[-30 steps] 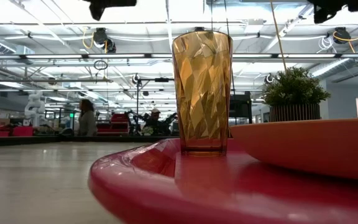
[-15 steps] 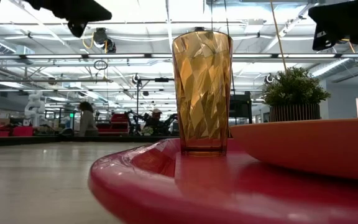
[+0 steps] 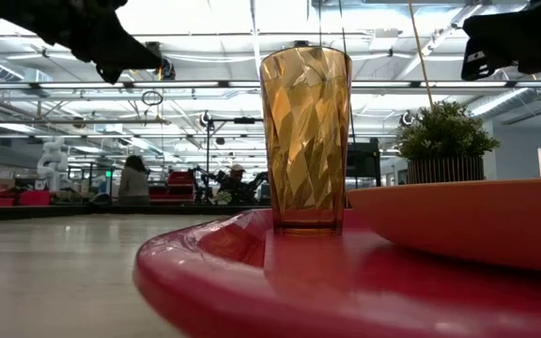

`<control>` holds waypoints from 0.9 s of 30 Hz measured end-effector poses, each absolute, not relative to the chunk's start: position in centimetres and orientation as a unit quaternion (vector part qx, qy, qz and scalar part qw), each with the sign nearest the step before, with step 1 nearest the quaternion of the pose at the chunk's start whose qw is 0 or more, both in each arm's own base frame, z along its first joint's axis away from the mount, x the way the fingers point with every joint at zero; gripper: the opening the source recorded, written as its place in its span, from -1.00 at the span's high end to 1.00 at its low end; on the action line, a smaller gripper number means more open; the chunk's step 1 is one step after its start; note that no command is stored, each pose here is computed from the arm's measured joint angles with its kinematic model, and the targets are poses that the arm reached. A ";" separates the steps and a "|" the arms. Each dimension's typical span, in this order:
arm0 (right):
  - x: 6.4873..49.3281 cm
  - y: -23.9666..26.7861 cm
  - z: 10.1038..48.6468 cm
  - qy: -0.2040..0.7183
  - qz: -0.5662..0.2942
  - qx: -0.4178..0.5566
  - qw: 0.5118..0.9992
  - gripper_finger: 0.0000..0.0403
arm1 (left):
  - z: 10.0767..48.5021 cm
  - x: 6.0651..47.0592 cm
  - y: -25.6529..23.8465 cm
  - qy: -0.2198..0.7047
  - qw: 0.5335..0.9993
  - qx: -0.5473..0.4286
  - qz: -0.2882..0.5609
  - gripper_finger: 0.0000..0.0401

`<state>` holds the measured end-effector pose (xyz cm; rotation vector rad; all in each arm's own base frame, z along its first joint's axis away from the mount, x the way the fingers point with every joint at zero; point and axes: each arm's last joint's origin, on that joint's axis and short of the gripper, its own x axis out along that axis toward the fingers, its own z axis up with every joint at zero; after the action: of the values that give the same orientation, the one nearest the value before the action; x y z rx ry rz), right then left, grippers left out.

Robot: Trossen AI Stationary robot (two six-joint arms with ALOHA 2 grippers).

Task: Pick and place plate/cup/fork/spoon on tray
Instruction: Return to Home Position

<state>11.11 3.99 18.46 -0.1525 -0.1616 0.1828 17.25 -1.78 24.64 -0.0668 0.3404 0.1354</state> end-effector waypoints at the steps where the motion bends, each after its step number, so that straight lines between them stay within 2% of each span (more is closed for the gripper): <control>1: 11.1 3.9 18.4 -0.080 0.095 -0.077 0.989 1.00 | 24.5 17.2 -1.8 0.170 0.983 -0.034 0.068 0.97; 12: 11.0 2.1 18.4 -0.084 0.103 -0.092 0.987 1.00 | 24.6 17.2 -1.6 0.157 0.985 -0.031 0.071 0.99; 23: 10.5 1.1 19.2 -0.121 0.054 -0.103 0.986 1.00 | 24.6 17.3 -0.9 0.154 0.983 -0.040 0.092 0.97; 27: 9.9 0.7 19.7 -0.149 -0.002 -0.115 0.982 1.00 | 24.7 17.3 -0.9 0.154 0.983 -0.040 0.092 0.99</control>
<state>9.86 0.71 19.71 -0.2324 -0.2988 -0.0039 17.30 -0.89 24.65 -0.0804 0.3100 0.1850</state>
